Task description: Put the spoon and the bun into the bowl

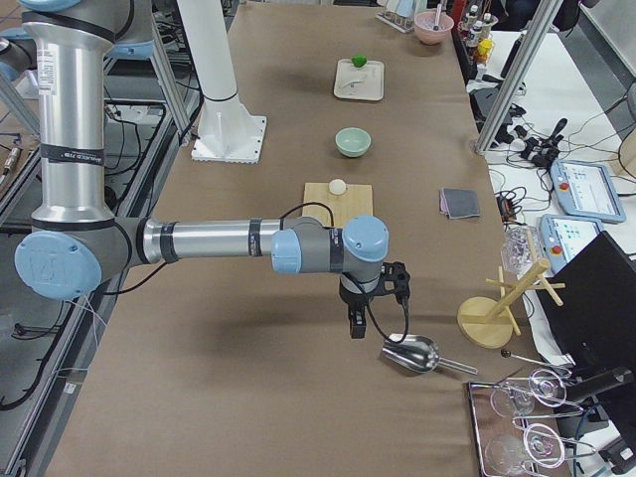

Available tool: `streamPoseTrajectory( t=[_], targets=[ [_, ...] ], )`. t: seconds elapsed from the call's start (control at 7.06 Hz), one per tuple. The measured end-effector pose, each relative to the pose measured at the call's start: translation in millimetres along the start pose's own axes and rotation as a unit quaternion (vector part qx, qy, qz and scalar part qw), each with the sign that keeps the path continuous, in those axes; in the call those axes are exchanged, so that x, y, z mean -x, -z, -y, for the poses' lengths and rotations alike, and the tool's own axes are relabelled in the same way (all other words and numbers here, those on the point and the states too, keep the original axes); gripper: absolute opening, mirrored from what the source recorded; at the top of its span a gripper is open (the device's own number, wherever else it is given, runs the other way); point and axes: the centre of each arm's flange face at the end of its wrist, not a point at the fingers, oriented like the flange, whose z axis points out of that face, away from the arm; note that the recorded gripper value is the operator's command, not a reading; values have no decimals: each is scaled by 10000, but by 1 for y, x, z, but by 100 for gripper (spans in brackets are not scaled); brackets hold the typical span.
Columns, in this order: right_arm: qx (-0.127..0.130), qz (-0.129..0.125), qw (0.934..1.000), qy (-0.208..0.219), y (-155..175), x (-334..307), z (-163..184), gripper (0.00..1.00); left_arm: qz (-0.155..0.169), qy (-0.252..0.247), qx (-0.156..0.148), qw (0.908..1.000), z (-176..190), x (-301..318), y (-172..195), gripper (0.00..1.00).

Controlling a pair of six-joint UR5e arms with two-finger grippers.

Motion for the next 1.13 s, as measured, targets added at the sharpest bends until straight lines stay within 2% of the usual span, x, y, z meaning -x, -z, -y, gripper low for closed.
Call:
streamPoseTrajectory(
  t=[0.28, 0.43, 0.57, 0.71, 0.85, 1.13],
  targets=[
    [-152, 16, 9998, 160, 15, 15, 4, 100, -260, -8, -147, 9996, 13, -72, 1, 98],
    [-286, 59, 9991, 297, 28, 30, 7, 100, -421, 169, -348, 9984, 25, -113, 1, 98],
    [-377, 230, 9981, 423, 38, 46, 8, 100, -545, 375, -627, 9958, 34, -159, -3, 98],
    [-390, 495, 9969, 473, 41, 56, 7, 100, -616, 339, -835, 9940, 33, -200, -16, 98],
    [-370, 656, 9961, 450, 40, 60, 6, 100, -572, 368, -946, 9932, 28, -236, -39, 98],
    [-314, 764, 9964, 214, 37, 61, 7, 100, -219, 716, -1227, 9896, 6, -295, -98, 98]
  ],
)
